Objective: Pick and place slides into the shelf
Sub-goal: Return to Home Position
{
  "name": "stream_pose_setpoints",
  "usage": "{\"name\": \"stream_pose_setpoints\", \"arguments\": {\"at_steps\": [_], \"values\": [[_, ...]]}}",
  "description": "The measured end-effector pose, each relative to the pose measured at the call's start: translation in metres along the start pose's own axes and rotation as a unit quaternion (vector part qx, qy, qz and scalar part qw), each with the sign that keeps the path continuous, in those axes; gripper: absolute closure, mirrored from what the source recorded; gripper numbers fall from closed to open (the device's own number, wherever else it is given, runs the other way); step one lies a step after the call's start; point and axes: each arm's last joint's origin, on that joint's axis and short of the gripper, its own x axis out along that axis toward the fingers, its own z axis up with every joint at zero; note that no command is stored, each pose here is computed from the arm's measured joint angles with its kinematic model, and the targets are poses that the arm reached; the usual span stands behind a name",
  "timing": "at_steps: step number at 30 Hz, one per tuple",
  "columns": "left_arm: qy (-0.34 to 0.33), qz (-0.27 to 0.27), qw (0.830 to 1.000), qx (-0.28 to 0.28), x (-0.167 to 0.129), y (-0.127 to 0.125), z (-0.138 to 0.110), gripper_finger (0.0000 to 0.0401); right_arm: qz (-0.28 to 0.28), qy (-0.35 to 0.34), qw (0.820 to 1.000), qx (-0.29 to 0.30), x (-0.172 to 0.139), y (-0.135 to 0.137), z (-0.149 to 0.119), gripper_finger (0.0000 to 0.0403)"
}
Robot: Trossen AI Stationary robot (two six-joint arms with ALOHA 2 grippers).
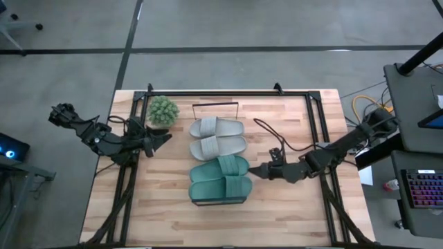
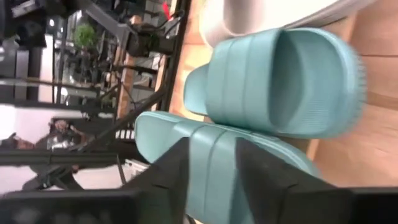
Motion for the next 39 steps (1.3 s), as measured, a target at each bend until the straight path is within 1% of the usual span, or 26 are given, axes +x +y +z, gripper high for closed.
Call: {"name": "stream_pose_setpoints", "arguments": {"at_steps": [5, 7, 10, 12, 16, 21, 27, 31, 35, 39], "values": [[0.000, 0.000, 1.000, 0.000, 0.000, 0.000, 0.000, 0.0182, 0.010, 0.022, 0.999, -0.032, 0.012, 0.015, 0.004, 0.0373], [0.000, 0.000, 1.000, 0.000, 0.000, 0.000, 0.000, 0.0182, 0.016, 0.032, 0.998, -0.047, 0.017, 0.024, 0.005, 0.0387], [0.000, 0.000, 1.000, 0.000, 0.000, 0.000, 0.000, 0.0182, 0.019, 0.050, 0.996, -0.071, 0.027, 0.033, 0.007, 0.0393], [0.000, 0.000, 1.000, 0.000, 0.000, 0.000, 0.000, 0.0182, 0.015, 0.079, 0.993, -0.084, 0.035, 0.037, 0.006, 0.0394], [0.000, 0.000, 1.000, -0.001, 0.000, 0.000, 0.000, 0.0182, -0.013, 0.145, 0.982, -0.123, 0.052, 0.042, 0.002, 0.0395], [-0.001, -0.001, 1.000, -0.002, 0.000, 0.000, 0.000, 0.0182, -0.043, 0.191, 0.966, -0.169, 0.070, 0.054, 0.000, 0.0395], [0.000, 0.000, 1.000, -0.001, 0.000, 0.000, 0.000, 0.0182, -0.052, 0.219, 0.950, -0.214, 0.092, 0.071, 0.003, 0.0395], [0.000, 0.000, 1.000, -0.001, 0.000, 0.000, 0.000, 0.0182, -0.072, 0.241, 0.939, -0.236, 0.101, 0.078, 0.004, 0.0395], [0.000, 0.000, 1.000, -0.001, 0.000, 0.000, 0.000, 0.0182, -0.095, 0.257, 0.931, -0.242, 0.106, 0.077, 0.005, 0.0395], [0.000, 0.000, 1.000, -0.001, 0.000, 0.000, 0.000, 0.0182, -0.105, 0.268, 0.927, -0.241, 0.111, 0.071, 0.004, 0.0395]]}}
